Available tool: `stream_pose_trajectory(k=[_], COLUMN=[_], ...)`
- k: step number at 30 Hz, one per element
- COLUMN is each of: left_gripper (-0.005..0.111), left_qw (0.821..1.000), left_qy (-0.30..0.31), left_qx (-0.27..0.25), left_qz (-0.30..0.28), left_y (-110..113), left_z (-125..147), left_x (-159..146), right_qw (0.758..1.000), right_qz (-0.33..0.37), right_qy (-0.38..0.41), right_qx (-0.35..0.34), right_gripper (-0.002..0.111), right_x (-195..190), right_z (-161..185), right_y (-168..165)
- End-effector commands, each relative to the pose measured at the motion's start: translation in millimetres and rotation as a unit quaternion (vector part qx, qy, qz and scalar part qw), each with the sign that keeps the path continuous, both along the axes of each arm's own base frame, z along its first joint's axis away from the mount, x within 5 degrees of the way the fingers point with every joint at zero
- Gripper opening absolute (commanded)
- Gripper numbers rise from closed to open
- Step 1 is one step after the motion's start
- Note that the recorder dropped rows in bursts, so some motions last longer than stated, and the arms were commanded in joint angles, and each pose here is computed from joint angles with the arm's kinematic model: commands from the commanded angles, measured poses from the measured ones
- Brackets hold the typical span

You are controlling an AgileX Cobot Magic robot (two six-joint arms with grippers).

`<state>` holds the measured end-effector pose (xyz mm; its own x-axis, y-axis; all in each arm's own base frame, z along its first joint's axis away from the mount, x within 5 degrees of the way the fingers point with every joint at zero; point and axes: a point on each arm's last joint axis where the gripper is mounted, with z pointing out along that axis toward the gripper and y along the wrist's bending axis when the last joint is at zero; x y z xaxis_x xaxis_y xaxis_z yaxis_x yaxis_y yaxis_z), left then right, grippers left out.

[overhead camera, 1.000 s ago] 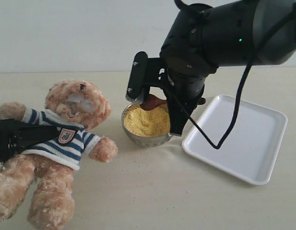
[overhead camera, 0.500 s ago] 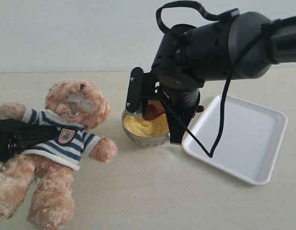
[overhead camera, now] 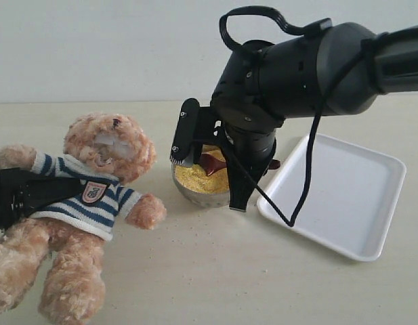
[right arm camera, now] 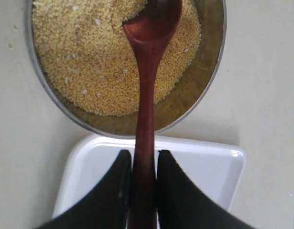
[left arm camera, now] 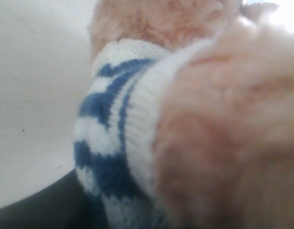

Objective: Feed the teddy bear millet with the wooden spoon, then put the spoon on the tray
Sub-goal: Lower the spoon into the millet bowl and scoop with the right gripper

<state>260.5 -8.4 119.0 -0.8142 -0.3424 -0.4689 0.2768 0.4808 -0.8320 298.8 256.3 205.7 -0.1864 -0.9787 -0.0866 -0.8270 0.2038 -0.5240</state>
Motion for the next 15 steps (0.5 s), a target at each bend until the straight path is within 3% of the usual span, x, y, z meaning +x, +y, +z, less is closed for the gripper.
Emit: stream_pose_trajectory(k=[1, 7, 15], left_gripper=[0.005, 0.005, 0.005], left_qw=[1.0, 1.0, 0.999], left_qy=[-0.011, -0.02, -0.039], left_qx=[-0.006, 0.0, 0.011], left_qz=[-0.001, -0.005, -0.011], left_y=[-1.0, -1.0, -0.7], left_z=[2.7, 2.7, 2.8], left_x=[2.1, 2.1, 3.2], right_qw=[1.0, 0.998, 0.998], right_qz=[-0.02, -0.028, -0.053], right_qy=[-0.005, -0.025, -0.01], right_qx=[0.021, 0.042, 0.037], right_gripper=[0.0, 0.0, 0.0], right_x=[-0.5, -5.1, -8.1], right_z=[7.3, 32.1, 32.9], right_y=[-0.6, -7.0, -11.8])
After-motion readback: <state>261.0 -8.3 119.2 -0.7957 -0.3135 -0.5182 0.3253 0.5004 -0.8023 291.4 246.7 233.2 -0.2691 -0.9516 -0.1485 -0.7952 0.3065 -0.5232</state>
